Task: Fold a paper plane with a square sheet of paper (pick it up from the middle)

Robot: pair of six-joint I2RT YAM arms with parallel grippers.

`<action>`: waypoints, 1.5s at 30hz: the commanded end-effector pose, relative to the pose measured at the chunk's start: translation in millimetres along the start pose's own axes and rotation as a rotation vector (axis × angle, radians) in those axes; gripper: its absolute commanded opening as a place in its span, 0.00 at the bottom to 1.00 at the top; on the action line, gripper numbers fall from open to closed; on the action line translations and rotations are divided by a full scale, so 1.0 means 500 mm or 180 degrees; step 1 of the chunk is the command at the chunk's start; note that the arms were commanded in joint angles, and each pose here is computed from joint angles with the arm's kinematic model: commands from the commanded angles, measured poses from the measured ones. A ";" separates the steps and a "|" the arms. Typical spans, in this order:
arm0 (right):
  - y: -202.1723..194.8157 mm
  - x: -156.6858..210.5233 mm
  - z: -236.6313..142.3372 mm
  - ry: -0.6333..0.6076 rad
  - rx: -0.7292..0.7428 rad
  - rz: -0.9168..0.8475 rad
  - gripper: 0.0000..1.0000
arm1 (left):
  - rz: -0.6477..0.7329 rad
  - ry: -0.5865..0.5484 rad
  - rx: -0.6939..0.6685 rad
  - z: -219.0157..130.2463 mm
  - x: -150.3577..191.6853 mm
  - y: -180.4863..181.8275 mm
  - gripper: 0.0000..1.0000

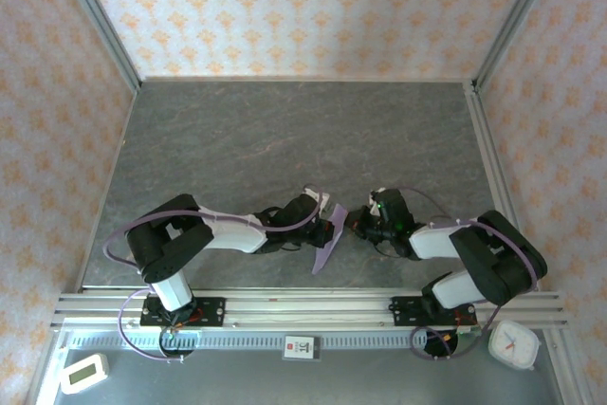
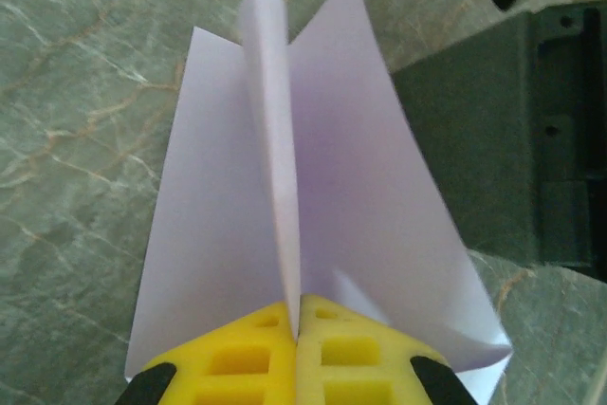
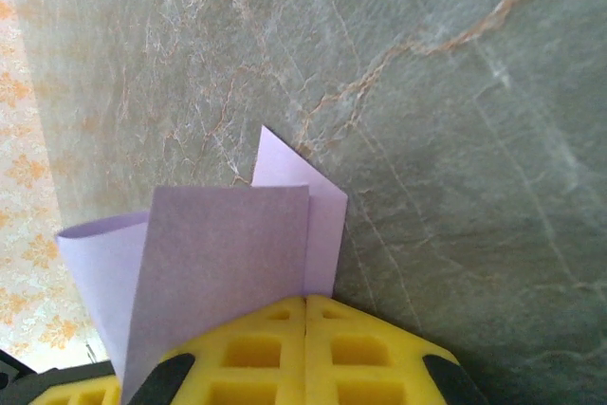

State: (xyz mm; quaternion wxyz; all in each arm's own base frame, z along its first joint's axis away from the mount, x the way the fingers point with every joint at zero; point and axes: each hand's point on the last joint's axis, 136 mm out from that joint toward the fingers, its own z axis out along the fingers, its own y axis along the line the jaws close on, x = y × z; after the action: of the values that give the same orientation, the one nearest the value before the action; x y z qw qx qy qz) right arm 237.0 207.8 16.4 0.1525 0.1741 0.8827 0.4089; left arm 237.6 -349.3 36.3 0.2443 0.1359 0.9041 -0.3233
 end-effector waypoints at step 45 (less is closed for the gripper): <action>0.063 -0.009 -0.073 -0.0311 -0.0180 -0.0320 0.00 | 0.0417 -0.0171 -0.1705 -0.035 -0.098 0.254 0.54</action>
State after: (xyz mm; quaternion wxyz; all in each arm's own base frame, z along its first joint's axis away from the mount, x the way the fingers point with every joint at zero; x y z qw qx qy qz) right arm 229.7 198.4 61.3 0.2168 0.1485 0.8705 0.4161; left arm 329.5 -247.8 19.0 0.3302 0.1215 0.9351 -0.0426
